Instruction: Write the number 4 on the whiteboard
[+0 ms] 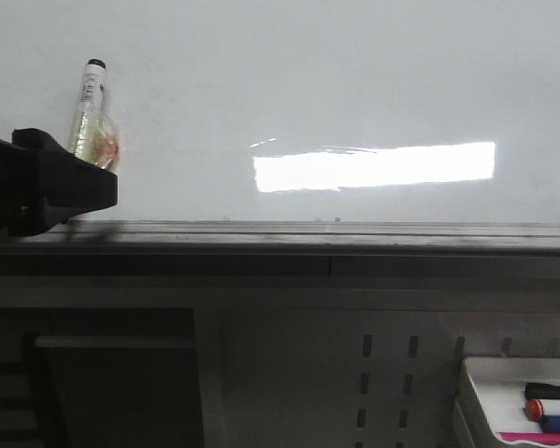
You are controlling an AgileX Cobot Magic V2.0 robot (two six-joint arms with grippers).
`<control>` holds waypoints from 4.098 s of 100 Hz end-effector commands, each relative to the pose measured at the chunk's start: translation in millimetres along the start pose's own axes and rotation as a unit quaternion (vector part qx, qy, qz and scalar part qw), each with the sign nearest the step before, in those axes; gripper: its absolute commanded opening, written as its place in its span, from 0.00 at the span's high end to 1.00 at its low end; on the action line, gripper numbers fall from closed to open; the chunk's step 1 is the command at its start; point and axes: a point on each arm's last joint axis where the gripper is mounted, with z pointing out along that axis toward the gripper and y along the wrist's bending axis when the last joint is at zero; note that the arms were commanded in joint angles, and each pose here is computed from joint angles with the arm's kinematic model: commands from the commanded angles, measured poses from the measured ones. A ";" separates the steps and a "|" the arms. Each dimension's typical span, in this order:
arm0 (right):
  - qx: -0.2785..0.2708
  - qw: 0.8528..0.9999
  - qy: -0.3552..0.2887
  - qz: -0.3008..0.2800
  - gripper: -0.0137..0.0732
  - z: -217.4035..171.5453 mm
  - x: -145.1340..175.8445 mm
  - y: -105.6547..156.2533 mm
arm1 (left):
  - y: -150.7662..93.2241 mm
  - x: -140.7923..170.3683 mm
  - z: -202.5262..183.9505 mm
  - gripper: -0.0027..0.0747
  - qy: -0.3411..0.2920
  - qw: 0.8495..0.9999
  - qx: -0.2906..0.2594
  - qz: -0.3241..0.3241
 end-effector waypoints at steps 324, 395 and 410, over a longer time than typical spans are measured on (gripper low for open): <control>-0.486 0.797 0.096 -0.346 0.92 -48.2 -119.1 234.7 | -62.3 -34.1 -78.9 0.78 -0.143 0.837 0.265 0.457; -0.381 0.893 0.027 -0.236 0.92 56.6 -145.9 248.2 | -23.0 -59.4 -111.0 0.42 -0.127 0.960 0.047 0.244; -0.370 0.899 0.002 -0.235 0.92 72.0 -163.0 257.9 | -23.3 -59.6 -111.1 0.42 -0.128 0.960 0.048 0.244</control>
